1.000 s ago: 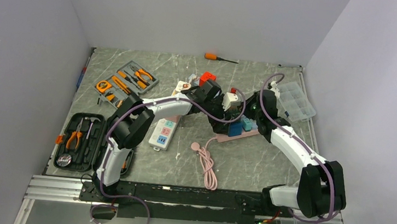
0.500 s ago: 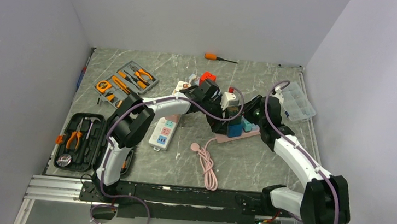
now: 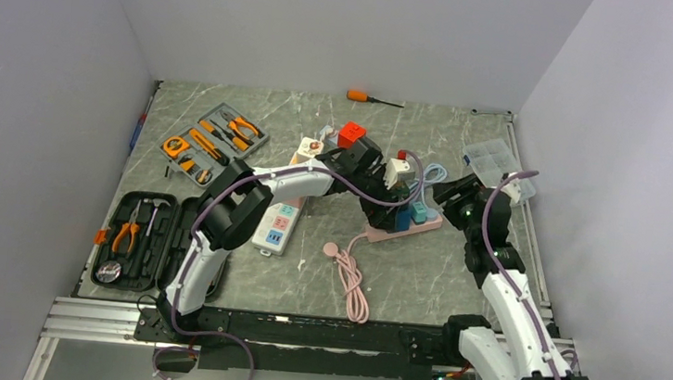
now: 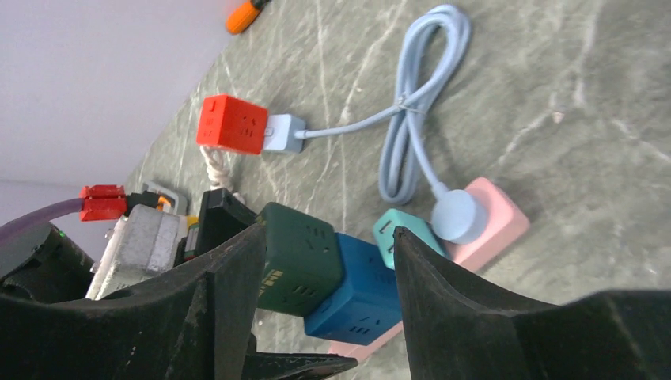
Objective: Pull the plug off the socket
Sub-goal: Remove the plug from the socket.
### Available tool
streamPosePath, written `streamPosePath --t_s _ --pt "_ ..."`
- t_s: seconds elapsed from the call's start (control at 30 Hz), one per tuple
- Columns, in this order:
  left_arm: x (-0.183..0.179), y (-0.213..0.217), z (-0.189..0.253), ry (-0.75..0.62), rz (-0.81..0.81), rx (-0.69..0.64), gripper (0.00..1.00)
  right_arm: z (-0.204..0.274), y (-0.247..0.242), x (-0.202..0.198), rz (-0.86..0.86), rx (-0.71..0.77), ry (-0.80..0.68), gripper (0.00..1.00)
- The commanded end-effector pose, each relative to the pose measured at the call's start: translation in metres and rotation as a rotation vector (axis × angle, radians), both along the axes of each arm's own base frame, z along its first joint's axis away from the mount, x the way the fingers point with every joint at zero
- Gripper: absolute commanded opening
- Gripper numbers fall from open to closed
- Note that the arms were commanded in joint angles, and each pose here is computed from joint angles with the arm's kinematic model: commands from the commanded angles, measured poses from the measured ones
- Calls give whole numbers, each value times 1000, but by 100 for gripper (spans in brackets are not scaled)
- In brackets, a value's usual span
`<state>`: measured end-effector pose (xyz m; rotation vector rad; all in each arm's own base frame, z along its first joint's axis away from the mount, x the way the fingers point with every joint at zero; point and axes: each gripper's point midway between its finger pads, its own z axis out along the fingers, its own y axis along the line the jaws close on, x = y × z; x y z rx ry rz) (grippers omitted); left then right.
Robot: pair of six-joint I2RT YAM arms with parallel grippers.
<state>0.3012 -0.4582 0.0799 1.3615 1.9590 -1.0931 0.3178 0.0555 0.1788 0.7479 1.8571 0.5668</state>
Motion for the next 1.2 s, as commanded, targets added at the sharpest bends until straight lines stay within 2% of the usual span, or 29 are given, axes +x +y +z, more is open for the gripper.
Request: streamPosePath --t_s 0.0,0.1,0.37,0.53,0.63,0.83,0.9,0.93,1.03,1.17 --pt "-1 -21 20 15 -6 -72 99 1 -14 -7 -56 27 -15 62" --pt "2 -26 13 28 13 -59 99 -2 -20 -10 -82 39 -13 62" --pt "20 -46 4 -47 -4 -33 99 -6 -28 -15 -112 58 -21 62" --pt "14 -41 -11 -46 -45 6 99 -13 -26 -16 -109 73 2 62" --pt "10 -37 -13 -38 -51 17 85 -17 -26 -19 -110 80 12 62" --pt "6 -33 -8 30 -14 19 32 -22 -35 -21 -139 86 17 63" --pt "4 -32 4 62 -1 7 18 -20 -32 -18 -123 90 0 67" --pt "3 -32 12 77 5 2 15 -18 -27 -17 -96 100 -8 69" --pt "5 -29 39 102 52 -31 14 -16 -20 -15 -58 112 -15 71" --pt "26 -18 73 139 178 -64 12 -17 -16 -17 -44 143 -29 72"
